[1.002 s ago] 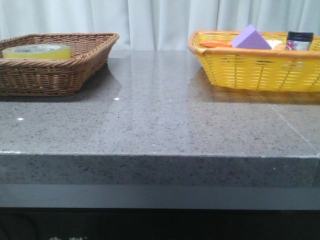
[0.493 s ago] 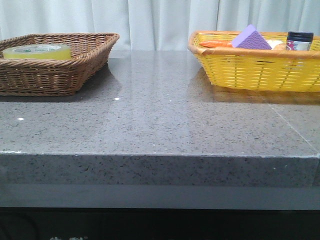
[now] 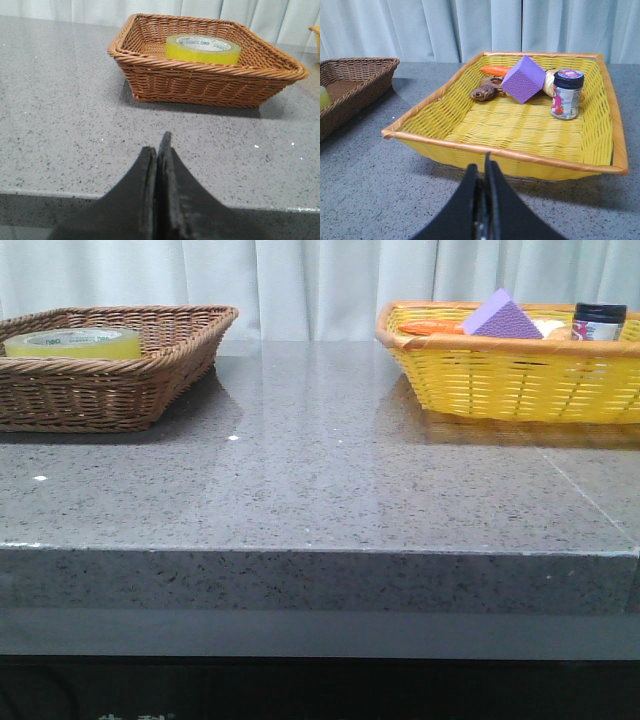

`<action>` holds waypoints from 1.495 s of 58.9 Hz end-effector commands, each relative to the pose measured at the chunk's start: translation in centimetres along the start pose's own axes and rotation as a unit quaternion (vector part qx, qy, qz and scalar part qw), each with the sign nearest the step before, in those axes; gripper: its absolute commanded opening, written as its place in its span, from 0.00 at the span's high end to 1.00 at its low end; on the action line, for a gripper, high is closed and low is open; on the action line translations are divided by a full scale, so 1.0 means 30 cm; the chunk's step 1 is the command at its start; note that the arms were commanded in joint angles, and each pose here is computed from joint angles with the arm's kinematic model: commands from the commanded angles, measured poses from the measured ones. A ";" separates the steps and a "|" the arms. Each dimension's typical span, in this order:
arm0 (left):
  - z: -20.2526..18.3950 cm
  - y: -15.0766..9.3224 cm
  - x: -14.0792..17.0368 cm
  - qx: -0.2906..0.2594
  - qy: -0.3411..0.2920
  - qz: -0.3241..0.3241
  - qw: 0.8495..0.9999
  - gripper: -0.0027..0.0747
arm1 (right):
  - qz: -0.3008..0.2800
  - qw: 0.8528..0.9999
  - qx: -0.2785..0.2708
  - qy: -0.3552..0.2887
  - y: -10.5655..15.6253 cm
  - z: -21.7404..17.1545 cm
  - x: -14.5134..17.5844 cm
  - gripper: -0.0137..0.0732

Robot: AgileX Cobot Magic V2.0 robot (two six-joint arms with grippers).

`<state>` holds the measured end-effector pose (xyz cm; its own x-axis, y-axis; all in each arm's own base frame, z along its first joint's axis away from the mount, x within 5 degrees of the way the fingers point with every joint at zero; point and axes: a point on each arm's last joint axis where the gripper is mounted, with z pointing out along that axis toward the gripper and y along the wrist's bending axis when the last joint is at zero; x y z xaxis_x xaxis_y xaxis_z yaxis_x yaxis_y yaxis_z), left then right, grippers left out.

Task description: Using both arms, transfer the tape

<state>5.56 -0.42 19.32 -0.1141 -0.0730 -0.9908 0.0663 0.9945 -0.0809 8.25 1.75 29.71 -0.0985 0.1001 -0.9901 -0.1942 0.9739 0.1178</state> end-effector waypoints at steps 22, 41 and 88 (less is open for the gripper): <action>0.003 0.001 0.012 0.002 -0.036 -0.007 0.999 0.99 | -0.001 0.999 0.004 -0.050 0.000 -0.004 -0.050 0.94; 0.003 0.001 0.012 0.002 -0.036 -0.007 0.999 0.99 | -0.001 0.999 0.004 -0.050 0.000 -0.004 -0.050 0.94; 0.004 0.001 0.012 0.002 -0.035 -0.007 0.999 0.99 | -0.006 0.995 0.086 -0.044 -0.067 -0.081 0.316 0.94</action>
<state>5.57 -0.42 19.36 -0.1094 -0.0734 -0.9913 0.0666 0.9945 -0.0810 5.68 0.35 18.83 -0.1146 0.1054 -0.9878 -0.0272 0.9937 0.1091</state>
